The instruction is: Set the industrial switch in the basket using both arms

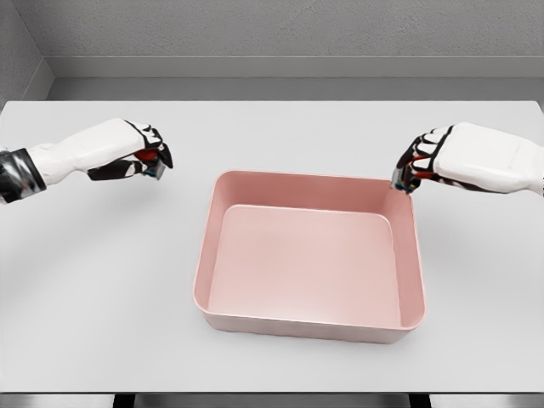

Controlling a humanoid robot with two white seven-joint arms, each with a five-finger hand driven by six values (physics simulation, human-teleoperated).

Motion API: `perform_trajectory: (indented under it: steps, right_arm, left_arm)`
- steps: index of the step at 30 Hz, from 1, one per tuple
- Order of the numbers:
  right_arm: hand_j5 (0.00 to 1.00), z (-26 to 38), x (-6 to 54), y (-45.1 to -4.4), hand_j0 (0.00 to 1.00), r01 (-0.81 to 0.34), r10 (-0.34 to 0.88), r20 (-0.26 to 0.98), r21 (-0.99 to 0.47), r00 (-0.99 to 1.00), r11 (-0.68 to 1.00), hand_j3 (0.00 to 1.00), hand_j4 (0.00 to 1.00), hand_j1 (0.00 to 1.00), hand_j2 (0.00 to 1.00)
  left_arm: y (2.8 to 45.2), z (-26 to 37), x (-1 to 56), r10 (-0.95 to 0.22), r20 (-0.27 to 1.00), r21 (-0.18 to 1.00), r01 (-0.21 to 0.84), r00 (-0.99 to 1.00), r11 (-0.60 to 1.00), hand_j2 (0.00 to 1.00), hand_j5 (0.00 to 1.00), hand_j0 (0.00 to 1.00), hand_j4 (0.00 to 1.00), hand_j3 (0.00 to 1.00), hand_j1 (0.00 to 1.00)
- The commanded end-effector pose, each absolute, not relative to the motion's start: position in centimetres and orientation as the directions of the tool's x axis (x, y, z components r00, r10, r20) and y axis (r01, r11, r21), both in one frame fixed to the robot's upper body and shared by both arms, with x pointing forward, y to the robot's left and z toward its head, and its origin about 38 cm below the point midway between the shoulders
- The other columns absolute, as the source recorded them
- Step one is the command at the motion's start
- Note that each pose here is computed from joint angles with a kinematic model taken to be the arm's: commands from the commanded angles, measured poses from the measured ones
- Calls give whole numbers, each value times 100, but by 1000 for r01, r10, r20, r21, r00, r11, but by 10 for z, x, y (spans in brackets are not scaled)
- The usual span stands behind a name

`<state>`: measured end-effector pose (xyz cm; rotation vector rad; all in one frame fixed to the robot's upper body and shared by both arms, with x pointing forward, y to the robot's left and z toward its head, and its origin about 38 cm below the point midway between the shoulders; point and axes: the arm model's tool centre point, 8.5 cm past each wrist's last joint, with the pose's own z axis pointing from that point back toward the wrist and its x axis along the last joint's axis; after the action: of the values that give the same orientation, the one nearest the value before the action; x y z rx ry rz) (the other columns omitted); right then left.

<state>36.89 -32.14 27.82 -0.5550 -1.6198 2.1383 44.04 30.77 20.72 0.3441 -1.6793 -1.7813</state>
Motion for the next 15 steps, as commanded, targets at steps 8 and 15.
perform_trajectory:
  steps: [8, 15]
  right_arm:
    - [50, 270, 374, -296, 50, -85, 494, -39, -970, -869, -227, 50, 50, 50, 50]
    - [51, 261, 375, -278, 51, -99, 455, -16, -969, -890, -228, 51, 51, 51, 51]
  left_arm:
    - [281, 220, 440, -560, 234, 966, 255, -795, 42, 47, 47, 47, 47, 47, 47]
    - [265, 231, 443, -528, 225, 972, 229, -819, 59, 47, 47, 47, 47, 47, 47]
